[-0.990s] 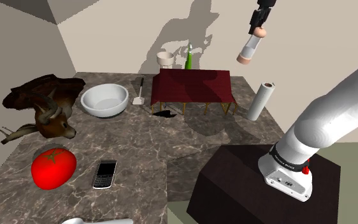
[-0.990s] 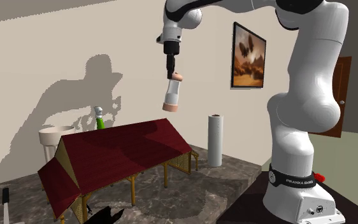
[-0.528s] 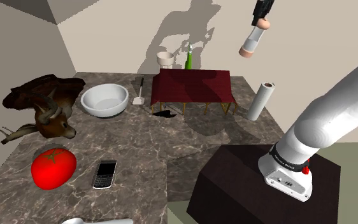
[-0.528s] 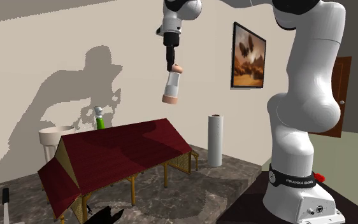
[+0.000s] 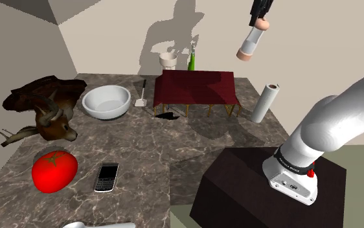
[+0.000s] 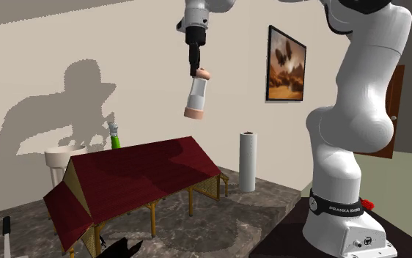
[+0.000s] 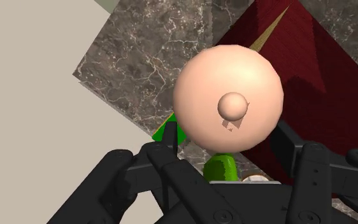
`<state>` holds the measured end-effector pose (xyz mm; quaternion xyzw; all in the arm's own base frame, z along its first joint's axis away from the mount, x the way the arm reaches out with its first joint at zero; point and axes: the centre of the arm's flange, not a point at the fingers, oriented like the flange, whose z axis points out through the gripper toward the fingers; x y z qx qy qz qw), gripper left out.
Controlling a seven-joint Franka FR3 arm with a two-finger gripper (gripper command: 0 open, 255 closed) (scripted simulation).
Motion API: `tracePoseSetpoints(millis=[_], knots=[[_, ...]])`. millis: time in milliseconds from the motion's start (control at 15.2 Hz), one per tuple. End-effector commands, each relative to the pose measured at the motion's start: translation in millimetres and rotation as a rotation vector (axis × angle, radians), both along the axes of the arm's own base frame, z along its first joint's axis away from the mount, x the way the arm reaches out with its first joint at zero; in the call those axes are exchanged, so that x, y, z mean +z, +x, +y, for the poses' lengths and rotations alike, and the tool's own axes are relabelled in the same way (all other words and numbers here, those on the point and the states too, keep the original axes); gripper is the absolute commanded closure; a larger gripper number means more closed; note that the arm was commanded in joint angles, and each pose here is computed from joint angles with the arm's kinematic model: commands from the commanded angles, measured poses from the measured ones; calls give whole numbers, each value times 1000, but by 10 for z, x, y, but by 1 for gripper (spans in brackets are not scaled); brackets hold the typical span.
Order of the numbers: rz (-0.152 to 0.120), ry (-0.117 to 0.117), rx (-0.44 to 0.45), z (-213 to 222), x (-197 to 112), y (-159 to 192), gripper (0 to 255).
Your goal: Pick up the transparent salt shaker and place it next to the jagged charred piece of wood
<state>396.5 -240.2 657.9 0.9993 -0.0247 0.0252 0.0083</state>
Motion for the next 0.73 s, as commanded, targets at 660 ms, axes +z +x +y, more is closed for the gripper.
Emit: tracePoseSetpoints(millis=[660], knots=[[0, -1, -2, 1571, -11, 75, 255]])
